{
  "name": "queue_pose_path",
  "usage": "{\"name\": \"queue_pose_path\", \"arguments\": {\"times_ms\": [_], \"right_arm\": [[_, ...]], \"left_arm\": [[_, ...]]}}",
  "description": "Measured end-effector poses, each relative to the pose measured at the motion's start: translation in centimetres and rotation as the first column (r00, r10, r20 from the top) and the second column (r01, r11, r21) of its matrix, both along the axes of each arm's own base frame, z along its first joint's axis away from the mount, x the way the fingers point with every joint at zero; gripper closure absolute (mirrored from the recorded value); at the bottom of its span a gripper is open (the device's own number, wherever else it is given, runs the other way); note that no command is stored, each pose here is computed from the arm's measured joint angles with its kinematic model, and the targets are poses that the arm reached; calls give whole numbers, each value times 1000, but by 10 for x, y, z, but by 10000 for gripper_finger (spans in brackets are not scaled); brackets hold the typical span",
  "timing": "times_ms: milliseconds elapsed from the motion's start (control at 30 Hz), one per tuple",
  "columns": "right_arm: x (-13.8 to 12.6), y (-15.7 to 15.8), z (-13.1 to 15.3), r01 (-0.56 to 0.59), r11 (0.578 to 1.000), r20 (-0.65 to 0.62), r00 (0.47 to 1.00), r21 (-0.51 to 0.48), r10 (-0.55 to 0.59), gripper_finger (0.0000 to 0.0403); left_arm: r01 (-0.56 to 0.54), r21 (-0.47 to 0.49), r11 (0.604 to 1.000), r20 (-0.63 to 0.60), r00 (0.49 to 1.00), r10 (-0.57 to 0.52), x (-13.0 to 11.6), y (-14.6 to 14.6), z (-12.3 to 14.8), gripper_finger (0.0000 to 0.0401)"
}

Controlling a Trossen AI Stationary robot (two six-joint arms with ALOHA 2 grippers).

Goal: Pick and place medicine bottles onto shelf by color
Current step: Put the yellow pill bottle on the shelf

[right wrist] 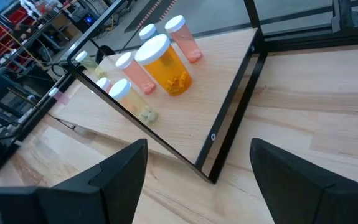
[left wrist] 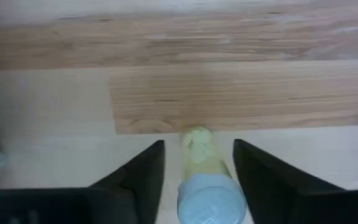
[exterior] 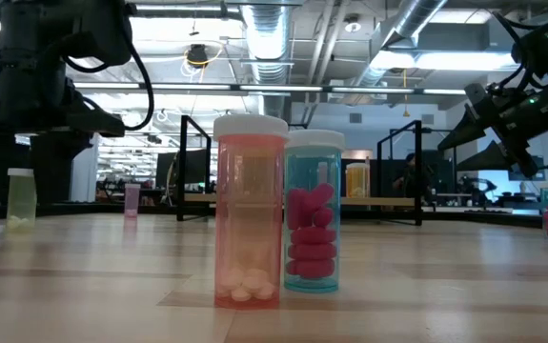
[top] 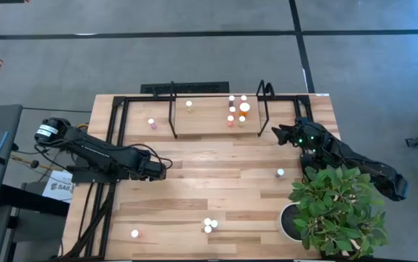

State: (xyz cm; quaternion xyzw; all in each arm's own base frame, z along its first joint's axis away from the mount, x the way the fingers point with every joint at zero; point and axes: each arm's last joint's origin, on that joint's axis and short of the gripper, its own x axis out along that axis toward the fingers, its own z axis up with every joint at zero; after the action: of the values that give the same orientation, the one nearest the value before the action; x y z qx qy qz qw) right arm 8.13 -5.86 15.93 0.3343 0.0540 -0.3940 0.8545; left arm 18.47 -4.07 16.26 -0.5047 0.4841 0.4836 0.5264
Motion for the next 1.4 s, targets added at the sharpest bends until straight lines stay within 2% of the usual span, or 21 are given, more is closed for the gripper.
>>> {"name": "queue_pose_path", "arguments": {"times_ms": [167, 267, 667, 933, 1133, 1400], "right_arm": [[0, 0, 0, 0, 1000, 0, 1000, 0, 0, 97], [0, 0, 0, 0, 1000, 0, 1000, 0, 0, 97], [0, 0, 0, 0, 1000, 0, 1000, 0, 0, 97], [0, 0, 0, -1, 1000, 0, 1000, 0, 1, 97], [0, 0, 0, -1, 1000, 0, 1000, 0, 1, 97], [0, 0, 0, -1, 1000, 0, 1000, 0, 1, 97]], "left_arm": [[24, -23, 999, -3, 1000, -24, 0, -1, 0, 291], [25, -37, 999, 1, 1000, -25, 1, -1, 0, 311], [54, -111, 992, 63, 997, -47, 15, 3, 16, 314], [119, -102, 988, 86, 990, -110, 29, 13, 28, 317], [218, -122, 968, 27, 976, -216, 60, 20, 38, 318], [421, -67, 904, -13, 906, -423, 111, 36, 61, 318]]}}
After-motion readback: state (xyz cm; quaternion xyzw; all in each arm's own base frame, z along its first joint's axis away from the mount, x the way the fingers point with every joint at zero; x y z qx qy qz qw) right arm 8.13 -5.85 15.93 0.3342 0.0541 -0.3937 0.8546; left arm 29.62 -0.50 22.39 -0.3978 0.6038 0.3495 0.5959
